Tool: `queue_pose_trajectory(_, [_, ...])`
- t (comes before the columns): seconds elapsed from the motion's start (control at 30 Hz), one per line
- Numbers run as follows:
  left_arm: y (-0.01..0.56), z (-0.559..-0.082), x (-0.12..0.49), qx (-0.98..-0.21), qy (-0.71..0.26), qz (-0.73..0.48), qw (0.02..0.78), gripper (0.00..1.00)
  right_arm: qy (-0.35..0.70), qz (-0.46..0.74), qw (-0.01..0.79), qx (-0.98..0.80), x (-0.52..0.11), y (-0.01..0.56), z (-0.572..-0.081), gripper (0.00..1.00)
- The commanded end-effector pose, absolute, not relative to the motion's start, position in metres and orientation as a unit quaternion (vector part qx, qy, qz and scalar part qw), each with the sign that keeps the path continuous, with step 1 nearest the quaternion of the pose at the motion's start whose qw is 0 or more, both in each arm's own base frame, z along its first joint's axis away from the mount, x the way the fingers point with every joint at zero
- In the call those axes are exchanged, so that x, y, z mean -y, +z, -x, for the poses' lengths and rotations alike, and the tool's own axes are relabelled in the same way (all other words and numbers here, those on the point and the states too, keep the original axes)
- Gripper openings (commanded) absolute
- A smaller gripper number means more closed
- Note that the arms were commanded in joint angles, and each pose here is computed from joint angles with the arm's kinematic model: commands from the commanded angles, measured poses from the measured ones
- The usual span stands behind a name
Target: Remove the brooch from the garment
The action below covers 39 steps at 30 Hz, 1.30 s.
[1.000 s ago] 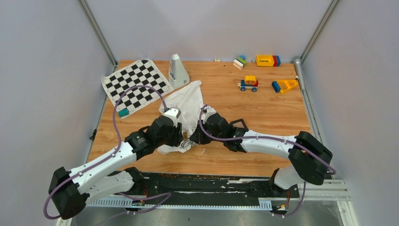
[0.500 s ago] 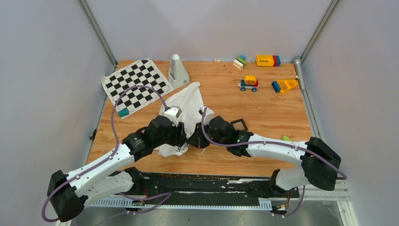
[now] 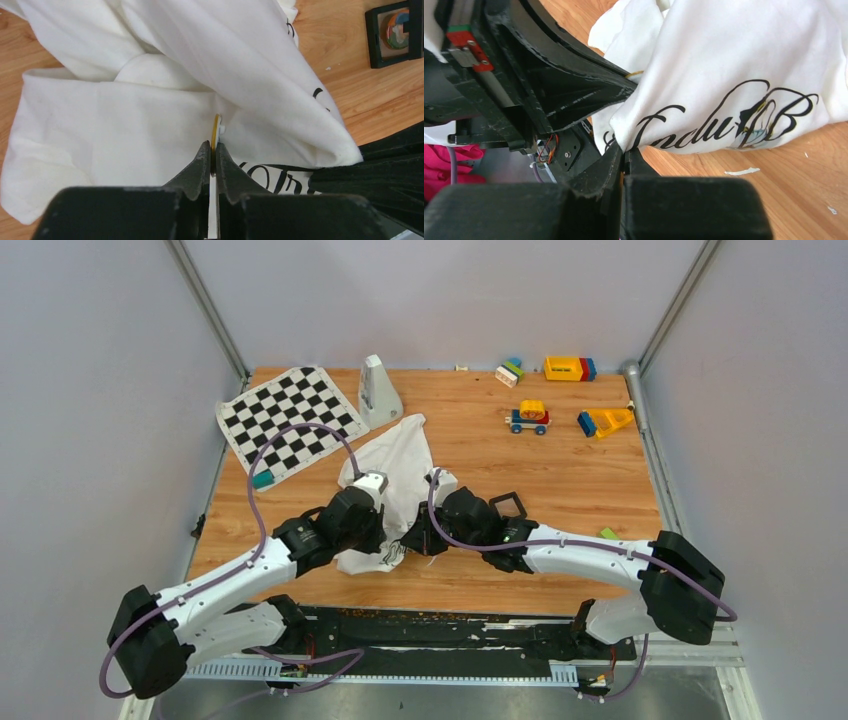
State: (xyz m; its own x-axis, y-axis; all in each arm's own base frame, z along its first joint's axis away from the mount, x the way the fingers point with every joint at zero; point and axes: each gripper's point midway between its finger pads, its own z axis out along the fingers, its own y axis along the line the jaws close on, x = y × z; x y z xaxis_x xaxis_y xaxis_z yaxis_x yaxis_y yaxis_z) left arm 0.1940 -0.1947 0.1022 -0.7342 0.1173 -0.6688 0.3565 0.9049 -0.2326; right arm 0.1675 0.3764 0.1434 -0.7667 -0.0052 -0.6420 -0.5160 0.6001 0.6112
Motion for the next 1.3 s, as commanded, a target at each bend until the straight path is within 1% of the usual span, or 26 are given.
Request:
queue_pose_trajectory(0.0, [0.118, -0.202, 0.184, -0.909, -0.161, -0.108, 0.368, 0.05, 0.417, 0.137, 0.314, -0.842, -0.378, 0.150, -0.172, 0.00])
queue_pose_trajectory(0.1, [0.119, -0.201, 0.181, -0.909, -0.162, -0.105, 0.369, 0.02, 0.416, 0.137, 0.308, -0.844, -0.378, 0.147, -0.171, 0.00])
queue_pose_trajectory(0.17, [0.120, -0.201, 0.183, -0.907, -0.169, -0.105, 0.370, 0.03, 0.416, 0.138, 0.306, -0.845, -0.379, 0.146, -0.171, 0.00])
queue_pose_trajectory(0.23, [0.120, -0.199, 0.186, -0.906, -0.183, -0.104, 0.368, 0.12, 0.416, 0.139, 0.304, -0.846, -0.380, 0.145, -0.170, 0.00])
queue_pose_trajectory(0.27, [0.122, -0.199, 0.187, -0.904, -0.190, -0.101, 0.369, 0.19, 0.416, 0.139, 0.304, -0.846, -0.380, 0.145, -0.170, 0.00])
queue_pose_trajectory(0.33, [0.122, -0.198, 0.188, -0.902, -0.202, -0.098, 0.369, 0.27, 0.415, 0.140, 0.303, -0.846, -0.379, 0.144, -0.170, 0.00])
queue_pose_trajectory(0.4, [0.122, -0.196, 0.189, -0.901, -0.217, -0.096, 0.364, 0.29, 0.416, 0.142, 0.302, -0.846, -0.379, 0.144, -0.169, 0.00])
queue_pose_trajectory(0.63, [0.120, -0.195, 0.192, -0.900, -0.237, -0.097, 0.352, 0.30, 0.420, 0.143, 0.297, -0.845, -0.381, 0.144, -0.167, 0.00])
queue_pose_trajectory(0.7, [0.119, -0.195, 0.193, -0.901, -0.237, -0.099, 0.350, 0.28, 0.421, 0.144, 0.297, -0.845, -0.381, 0.145, -0.167, 0.00])
queue_pose_trajectory(0.73, [0.118, -0.195, 0.193, -0.901, -0.237, -0.098, 0.350, 0.24, 0.421, 0.144, 0.297, -0.845, -0.381, 0.145, -0.168, 0.00])
queue_pose_trajectory(0.77, [0.118, -0.195, 0.193, -0.901, -0.238, -0.098, 0.350, 0.23, 0.421, 0.144, 0.297, -0.845, -0.382, 0.145, -0.168, 0.00])
queue_pose_trajectory(0.87, [0.118, -0.192, 0.196, -0.899, -0.251, -0.100, 0.344, 0.11, 0.418, 0.143, 0.297, -0.846, -0.381, 0.143, -0.168, 0.00])
queue_pose_trajectory(0.9, [0.119, -0.192, 0.196, -0.898, -0.254, -0.099, 0.345, 0.04, 0.417, 0.142, 0.297, -0.847, -0.380, 0.143, -0.168, 0.00])
queue_pose_trajectory(0.93, [0.117, -0.192, 0.196, -0.899, -0.254, -0.098, 0.344, 0.01, 0.416, 0.141, 0.298, -0.847, -0.380, 0.142, -0.168, 0.00])
queue_pose_trajectory(0.97, [0.117, -0.193, 0.195, -0.899, -0.253, -0.097, 0.344, 0.00, 0.415, 0.140, 0.298, -0.848, -0.379, 0.141, -0.168, 0.00])
queue_pose_trajectory(1.2, [0.115, -0.191, 0.189, -0.903, -0.244, -0.090, 0.341, 0.00, 0.380, 0.117, 0.289, -0.871, -0.367, 0.127, -0.175, 0.00])
queue_pose_trajectory(1.23, [0.115, -0.190, 0.188, -0.904, -0.244, -0.090, 0.339, 0.00, 0.376, 0.118, 0.288, -0.873, -0.365, 0.126, -0.175, 0.02])
queue_pose_trajectory(1.27, [0.117, -0.190, 0.189, -0.903, -0.247, -0.090, 0.341, 0.00, 0.375, 0.117, 0.289, -0.873, -0.364, 0.126, -0.177, 0.06])
